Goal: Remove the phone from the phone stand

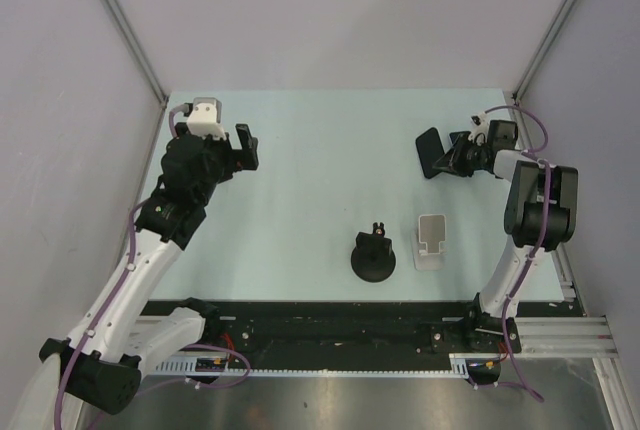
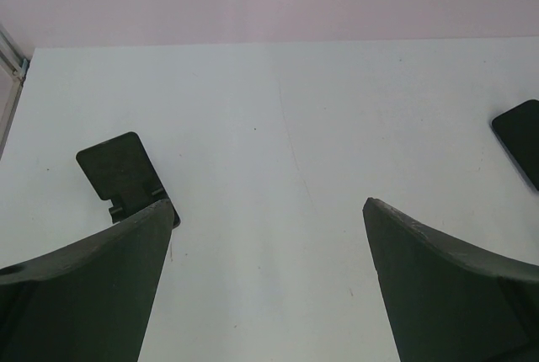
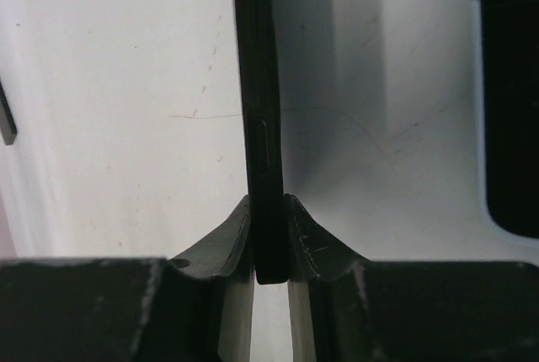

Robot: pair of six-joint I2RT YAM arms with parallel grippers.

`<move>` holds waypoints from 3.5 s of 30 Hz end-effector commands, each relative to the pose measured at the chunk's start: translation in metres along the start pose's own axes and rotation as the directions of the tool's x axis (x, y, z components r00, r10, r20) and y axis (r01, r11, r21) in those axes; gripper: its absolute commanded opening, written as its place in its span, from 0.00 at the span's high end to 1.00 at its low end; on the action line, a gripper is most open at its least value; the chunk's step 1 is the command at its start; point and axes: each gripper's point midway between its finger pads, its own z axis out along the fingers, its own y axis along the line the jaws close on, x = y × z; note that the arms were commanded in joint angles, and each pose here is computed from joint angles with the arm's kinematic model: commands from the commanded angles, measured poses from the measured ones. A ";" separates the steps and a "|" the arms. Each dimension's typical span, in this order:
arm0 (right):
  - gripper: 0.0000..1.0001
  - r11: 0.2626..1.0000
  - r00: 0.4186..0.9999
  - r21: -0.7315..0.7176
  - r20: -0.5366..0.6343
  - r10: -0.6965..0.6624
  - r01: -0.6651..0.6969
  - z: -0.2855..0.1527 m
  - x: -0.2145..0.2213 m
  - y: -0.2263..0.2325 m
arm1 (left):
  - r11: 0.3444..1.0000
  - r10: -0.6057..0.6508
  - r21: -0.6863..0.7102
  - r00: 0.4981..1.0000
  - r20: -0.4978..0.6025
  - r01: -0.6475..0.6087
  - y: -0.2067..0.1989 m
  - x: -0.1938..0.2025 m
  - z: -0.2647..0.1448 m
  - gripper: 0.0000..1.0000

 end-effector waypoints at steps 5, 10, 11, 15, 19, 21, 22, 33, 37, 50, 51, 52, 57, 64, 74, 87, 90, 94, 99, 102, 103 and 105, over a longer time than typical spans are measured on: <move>0.52 0.998 0.999 0.056 0.053 -0.008 0.005 0.001 -0.020 -0.013 | 1.000 0.013 -0.006 0.999 0.038 -0.013 0.003 -0.007 0.000 0.00; 0.30 0.989 0.997 0.138 0.049 -0.057 0.049 -0.006 -0.019 -0.019 | 1.000 0.013 -0.002 0.999 0.036 -0.013 0.002 -0.006 0.001 0.00; 0.23 0.987 0.996 0.151 0.055 -0.069 0.060 -0.009 -0.021 -0.017 | 1.000 0.010 -0.002 0.999 0.037 -0.010 0.002 -0.006 0.001 0.00; 0.11 0.974 0.991 0.198 0.055 -0.123 0.110 -0.010 -0.023 -0.014 | 1.000 0.012 0.000 0.999 0.037 -0.012 0.002 -0.006 0.001 0.00; 0.02 0.950 0.982 0.261 0.044 -0.186 0.169 -0.008 -0.021 -0.011 | 1.000 0.009 0.005 0.999 0.040 -0.010 0.001 -0.007 0.001 0.00; 0.01 0.933 0.973 0.291 0.034 -0.229 0.210 -0.007 -0.021 -0.009 | 1.000 0.009 0.006 0.999 0.041 -0.009 0.001 -0.007 0.000 0.00; 0.00 0.920 0.967 0.320 0.035 -0.251 0.227 -0.007 -0.022 -0.008 | 1.000 0.009 0.007 0.999 0.042 -0.009 0.000 -0.007 0.000 0.00; 0.00 0.833 0.925 0.415 -0.062 -0.375 0.365 0.018 -0.010 -0.002 | 1.000 0.007 0.013 0.999 0.043 -0.008 -0.001 -0.007 -0.001 0.00; 0.03 0.777 0.908 0.485 -0.102 -0.406 0.401 0.023 -0.009 -0.007 | 1.000 0.006 0.014 0.999 0.048 -0.007 -0.001 -0.008 -0.001 0.00; 0.16 0.740 0.910 0.537 -0.155 -0.385 0.405 0.027 -0.001 -0.026 | 1.000 0.007 0.014 0.999 0.051 -0.008 -0.001 -0.009 -0.002 0.00; 0.17 0.738 0.911 0.541 -0.155 -0.383 0.403 0.027 -0.002 -0.026 | 1.000 0.005 0.014 0.999 0.051 -0.006 -0.001 -0.009 -0.002 0.00; 0.16 0.737 0.910 0.540 -0.162 -0.382 0.406 0.028 0.000 -0.027 | 1.000 0.007 0.014 0.999 0.051 -0.008 -0.001 -0.009 -0.002 0.00; 0.19 0.703 0.898 0.568 -0.184 -0.399 0.429 0.020 -0.004 -0.036 | 1.000 0.007 0.014 0.999 0.049 -0.008 -0.001 -0.009 -0.001 0.00; 0.27 0.683 0.881 0.565 -0.206 -0.426 0.463 0.003 -0.016 -0.049 | 1.000 0.008 0.015 0.999 0.046 -0.009 -0.001 -0.008 -0.001 0.00; 0.28 0.670 0.877 0.578 -0.203 -0.436 0.467 -0.012 -0.030 -0.068 | 1.000 0.009 0.013 0.999 0.043 -0.009 0.000 -0.007 0.000 0.00; 0.22 0.679 0.901 0.609 -0.155 -0.405 0.410 -0.015 -0.037 -0.075 | 1.000 0.011 0.014 0.999 0.045 -0.012 -0.001 -0.007 -0.001 0.00; 0.14 0.685 0.899 0.603 -0.141 -0.414 0.410 -0.013 -0.039 -0.068 | 1.000 0.009 0.015 0.999 0.048 -0.010 -0.001 -0.008 -0.001 0.00; 0.04 0.689 0.889 0.594 -0.107 -0.445 0.416 -0.015 -0.048 -0.051 | 1.000 0.011 0.015 0.999 0.046 -0.012 -0.001 -0.007 -0.001 0.00; 0.00 0.690 0.878 0.593 -0.063 -0.475 0.416 -0.022 -0.059 -0.031 | 1.000 0.008 0.017 0.999 0.052 -0.009 -0.001 -0.009 -0.002 0.00; 0.00 0.703 0.881 0.590 -0.031 -0.472 0.397 -0.031 -0.065 -0.021 | 1.000 0.005 0.018 0.998 0.058 -0.006 -0.001 -0.010 -0.003 0.00; 0.00 0.712 0.886 0.584 -0.025 -0.464 0.390 -0.031 -0.064 -0.019 | 1.000 0.007 0.018 0.998 0.058 -0.008 -0.001 -0.010 -0.003 0.00; 0.01 0.747 0.904 0.561 -0.003 -0.428 0.356 -0.032 -0.060 -0.011 | 1.000 0.005 0.018 0.998 0.058 -0.006 -0.001 -0.011 -0.004 0.00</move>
